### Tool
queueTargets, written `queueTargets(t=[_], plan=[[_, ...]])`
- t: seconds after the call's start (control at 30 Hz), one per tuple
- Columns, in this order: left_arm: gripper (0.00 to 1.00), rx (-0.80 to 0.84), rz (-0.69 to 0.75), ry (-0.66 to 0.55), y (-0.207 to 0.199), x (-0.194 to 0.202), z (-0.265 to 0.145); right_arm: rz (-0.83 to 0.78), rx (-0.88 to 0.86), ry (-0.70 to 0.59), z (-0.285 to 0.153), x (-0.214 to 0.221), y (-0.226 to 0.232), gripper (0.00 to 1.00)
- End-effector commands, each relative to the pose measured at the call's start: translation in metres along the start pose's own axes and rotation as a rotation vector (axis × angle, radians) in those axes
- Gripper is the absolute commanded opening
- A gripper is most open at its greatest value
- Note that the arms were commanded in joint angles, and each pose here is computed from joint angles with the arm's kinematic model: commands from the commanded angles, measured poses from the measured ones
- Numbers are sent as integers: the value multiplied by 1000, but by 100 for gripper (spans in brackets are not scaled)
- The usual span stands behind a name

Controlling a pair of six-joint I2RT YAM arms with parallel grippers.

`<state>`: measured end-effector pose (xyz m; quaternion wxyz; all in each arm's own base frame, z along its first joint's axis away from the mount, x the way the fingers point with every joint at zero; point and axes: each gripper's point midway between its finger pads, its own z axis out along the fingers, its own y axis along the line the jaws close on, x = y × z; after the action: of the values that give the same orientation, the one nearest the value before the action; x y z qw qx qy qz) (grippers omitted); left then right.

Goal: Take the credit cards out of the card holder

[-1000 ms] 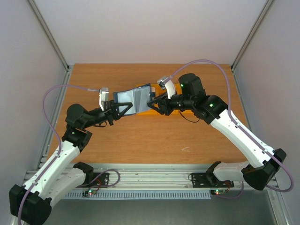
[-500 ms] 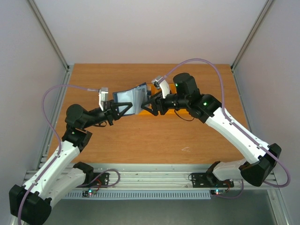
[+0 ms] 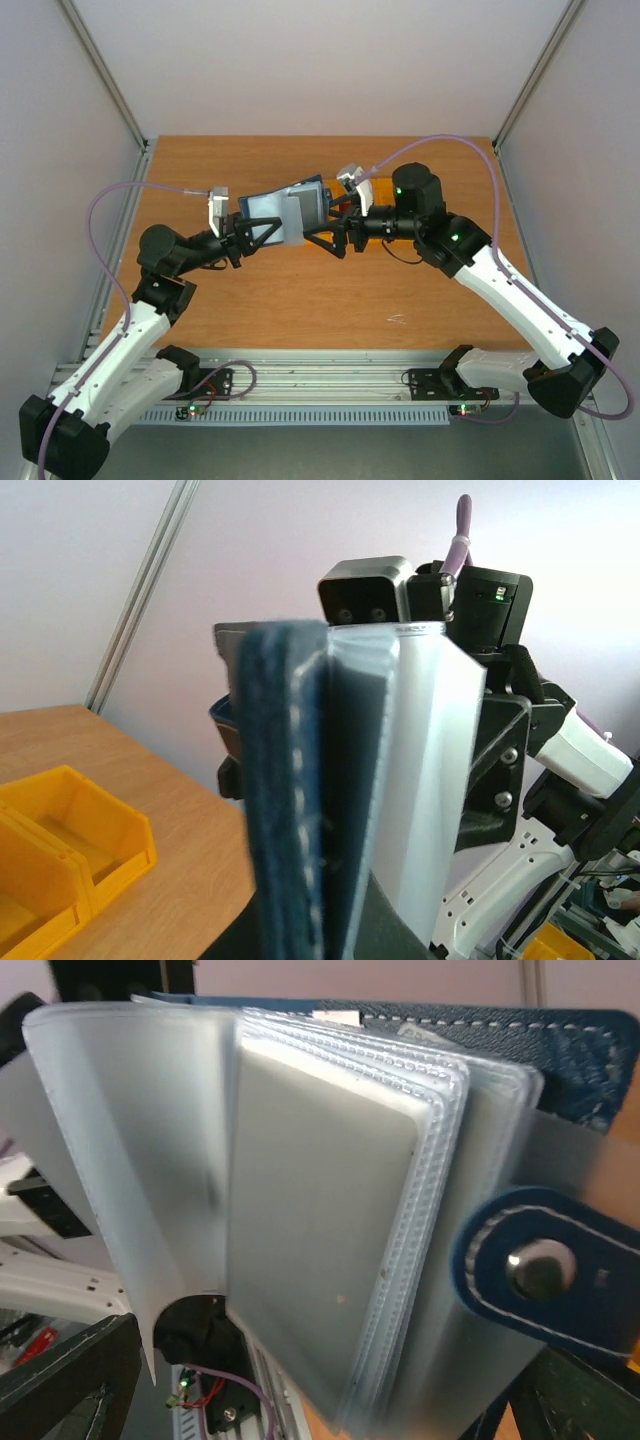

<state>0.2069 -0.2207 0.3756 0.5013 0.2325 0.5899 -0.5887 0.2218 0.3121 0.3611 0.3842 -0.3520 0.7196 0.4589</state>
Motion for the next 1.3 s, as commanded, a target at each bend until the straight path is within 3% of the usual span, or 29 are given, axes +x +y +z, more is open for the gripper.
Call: queueTargets(t=[0.0,0.27,0.5,0.67,1.03,1.27], plan=[[0,57,97,-54,-19,-15,-2,-60,-85,-45,-18,-13,14,98],[0,83,129,-65,-28,-19,-2,-47,-98,-6,-33,-7,9,99],[0,111,155,-61,-37,-22,-3,-8,10,-6,-46,-5,-14,99],[0,104,149,-56,-34,-21,-3,55,24,51,-34,-1,-24,94],[0,111,150,-53,-35,-21,-2,43,21,45,-23,-5,-28,86],[0,111,146,-51,-35,-21,-1,28,-9,65,-11,-5,-20,87]])
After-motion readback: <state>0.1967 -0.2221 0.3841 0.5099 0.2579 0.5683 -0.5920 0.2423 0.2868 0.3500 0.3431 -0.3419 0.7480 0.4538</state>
